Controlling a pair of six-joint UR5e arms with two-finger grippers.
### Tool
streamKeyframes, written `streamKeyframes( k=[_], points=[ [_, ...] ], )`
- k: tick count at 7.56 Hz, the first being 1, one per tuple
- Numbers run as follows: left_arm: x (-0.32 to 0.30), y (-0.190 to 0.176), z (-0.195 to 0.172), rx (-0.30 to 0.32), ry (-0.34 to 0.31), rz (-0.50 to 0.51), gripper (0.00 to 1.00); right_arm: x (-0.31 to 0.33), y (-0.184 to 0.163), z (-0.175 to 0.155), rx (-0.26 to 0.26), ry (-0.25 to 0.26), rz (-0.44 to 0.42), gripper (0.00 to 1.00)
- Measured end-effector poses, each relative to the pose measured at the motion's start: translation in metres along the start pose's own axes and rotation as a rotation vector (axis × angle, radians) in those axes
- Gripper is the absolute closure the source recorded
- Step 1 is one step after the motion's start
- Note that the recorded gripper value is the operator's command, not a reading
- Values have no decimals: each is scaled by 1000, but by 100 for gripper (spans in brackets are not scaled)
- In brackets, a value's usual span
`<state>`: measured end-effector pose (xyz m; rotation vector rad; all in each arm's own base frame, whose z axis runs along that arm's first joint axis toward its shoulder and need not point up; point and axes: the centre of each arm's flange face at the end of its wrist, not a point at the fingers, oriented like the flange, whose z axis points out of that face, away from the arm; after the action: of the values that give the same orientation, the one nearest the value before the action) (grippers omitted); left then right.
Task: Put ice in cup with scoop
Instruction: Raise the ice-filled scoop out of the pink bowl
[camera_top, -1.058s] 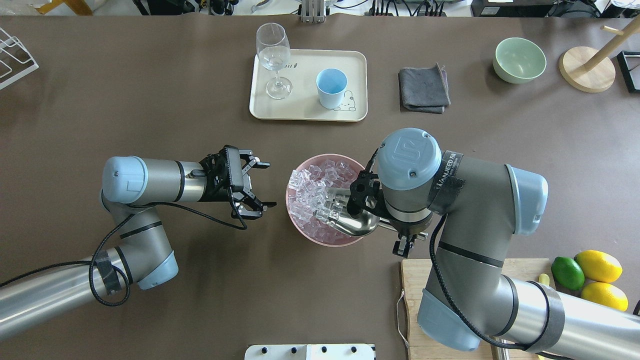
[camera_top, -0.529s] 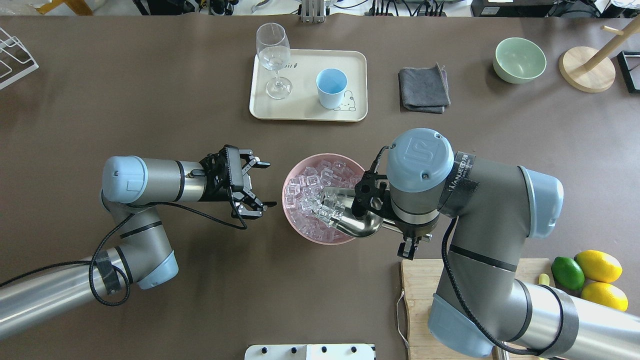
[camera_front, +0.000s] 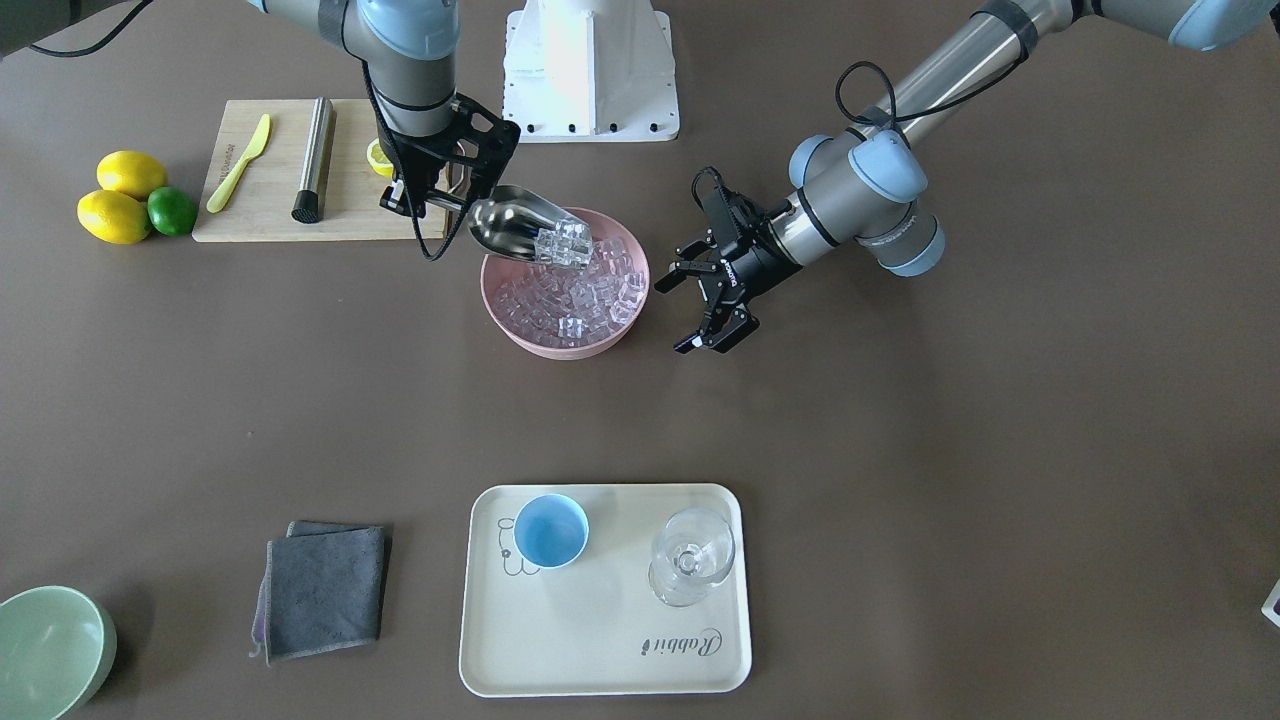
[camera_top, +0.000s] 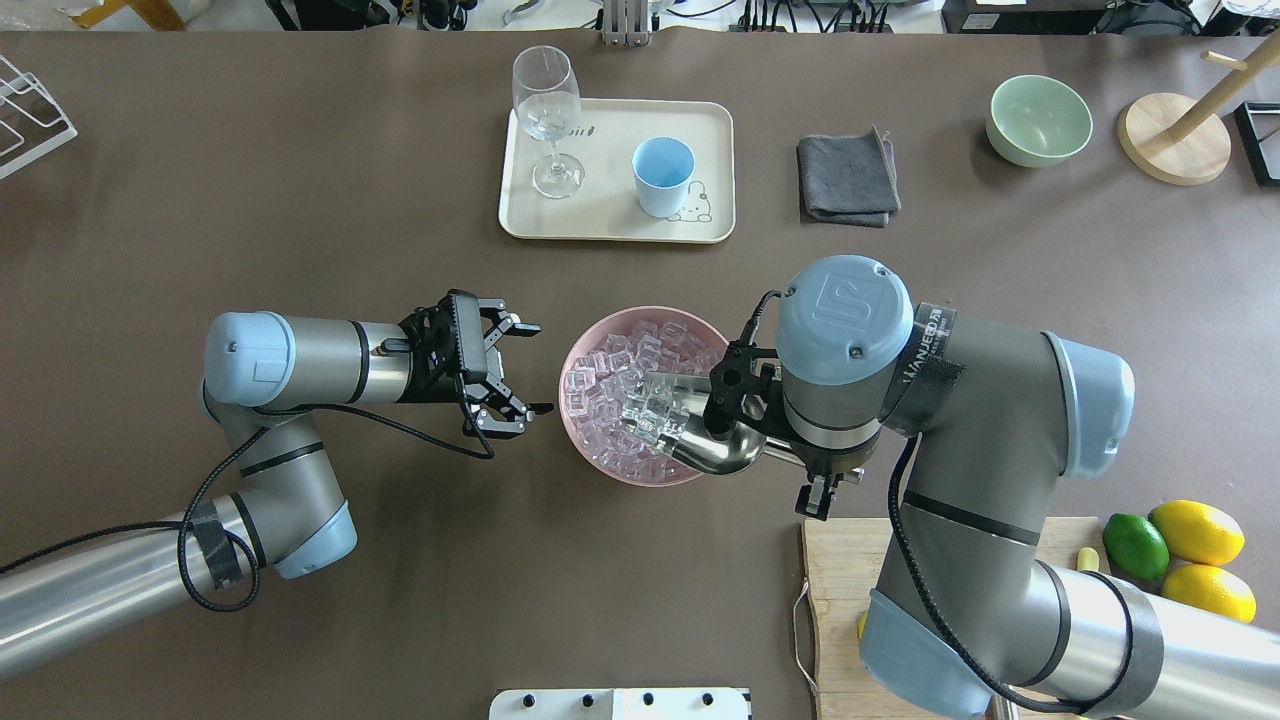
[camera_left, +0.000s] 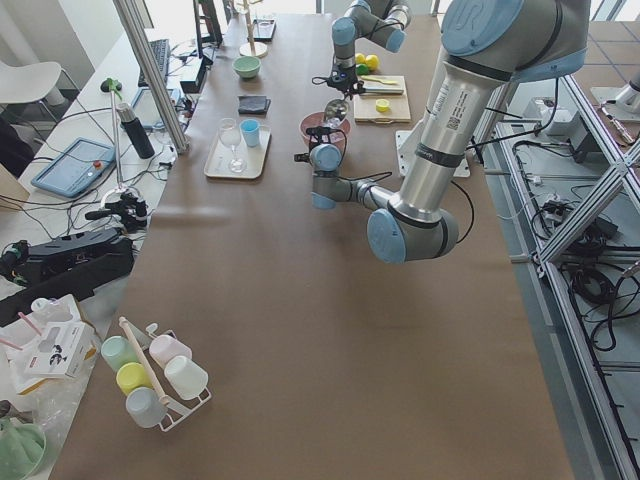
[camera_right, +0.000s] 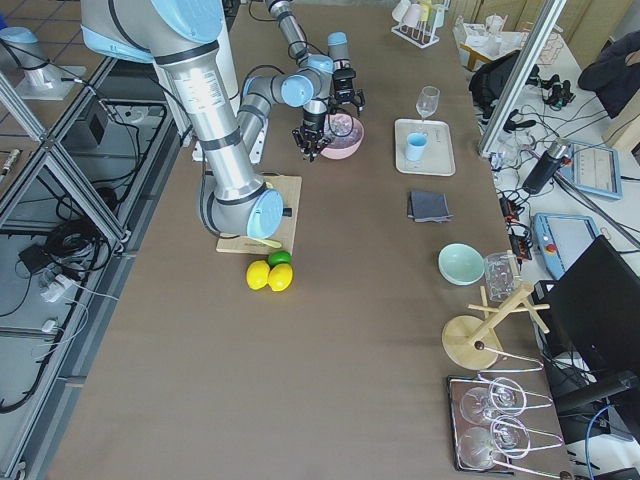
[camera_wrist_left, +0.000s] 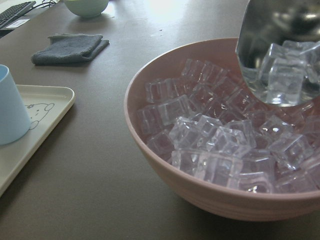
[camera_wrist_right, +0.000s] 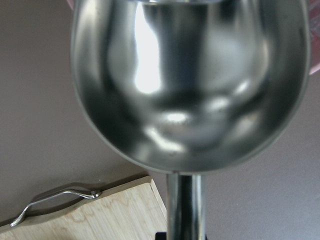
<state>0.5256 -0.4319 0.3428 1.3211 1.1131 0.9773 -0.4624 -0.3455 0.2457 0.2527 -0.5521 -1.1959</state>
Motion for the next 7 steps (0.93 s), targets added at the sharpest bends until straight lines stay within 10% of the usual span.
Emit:
streamKeyframes(
  k=[7],
  points=[
    [-1,1,-1,-2,0,4,2,24,20,-33,175,-13,42,100]
  ],
)
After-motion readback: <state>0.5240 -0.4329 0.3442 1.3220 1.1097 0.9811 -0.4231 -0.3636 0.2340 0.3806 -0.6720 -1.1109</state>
